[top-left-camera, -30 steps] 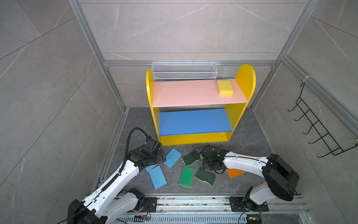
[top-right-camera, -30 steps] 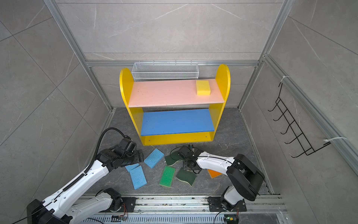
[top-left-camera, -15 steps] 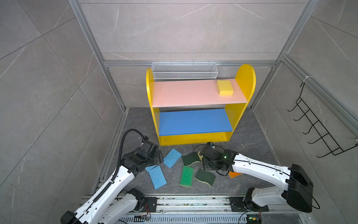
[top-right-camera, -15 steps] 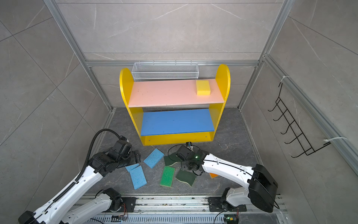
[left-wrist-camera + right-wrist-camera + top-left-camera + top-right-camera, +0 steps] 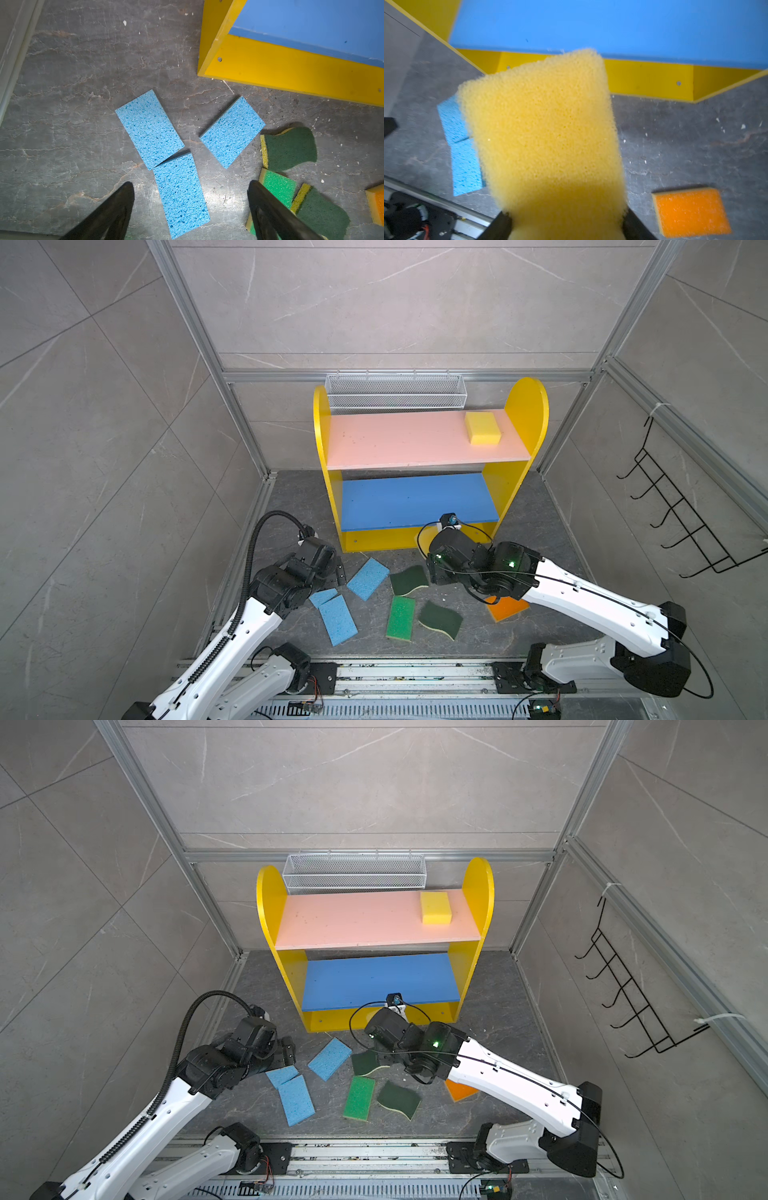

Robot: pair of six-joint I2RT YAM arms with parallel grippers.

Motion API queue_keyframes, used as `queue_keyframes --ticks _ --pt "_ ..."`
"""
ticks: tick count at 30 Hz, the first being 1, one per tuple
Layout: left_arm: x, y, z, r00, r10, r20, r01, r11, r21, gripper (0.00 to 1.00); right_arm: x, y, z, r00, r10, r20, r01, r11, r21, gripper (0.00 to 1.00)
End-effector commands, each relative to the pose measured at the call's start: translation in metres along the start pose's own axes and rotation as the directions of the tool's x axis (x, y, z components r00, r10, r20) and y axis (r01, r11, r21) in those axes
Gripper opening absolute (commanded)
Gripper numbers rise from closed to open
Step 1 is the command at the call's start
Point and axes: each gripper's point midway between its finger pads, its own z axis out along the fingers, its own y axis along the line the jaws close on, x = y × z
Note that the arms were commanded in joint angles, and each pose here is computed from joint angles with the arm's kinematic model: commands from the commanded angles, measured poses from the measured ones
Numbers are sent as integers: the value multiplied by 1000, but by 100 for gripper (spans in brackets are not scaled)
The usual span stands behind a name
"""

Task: Arrange cleaning sponges on a shelf
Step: Pick up the cleaning sponge at the center of the table, then place the cleaning sponge at the shelf.

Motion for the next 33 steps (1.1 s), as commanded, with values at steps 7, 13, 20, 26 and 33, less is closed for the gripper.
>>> queue_keyframes --ticks 7,13,20,26,33 --pt "-7 9 -8 999 46 18 -45 997 -58 88 -64 30 -39 985 -109 134 116 992 -51 64" --pt "-9 9 -8 999 36 29 -35 998 -57 88 -109 50 -68 960 -149 236 173 981 -83 65" --pt "-11 5 -5 999 32 33 -30 998 -51 88 -147 62 -95 923 -162 350 206 974 -91 66" --pt "-17 3 -5 998 36 52 -34 998 -51 88 -181 63 -104 862 -184 473 223 974 -27 67" --pt "-24 -3 -3 997 52 62 -50 998 -47 88 -223 52 -105 835 -162 526 181 983 17 68"
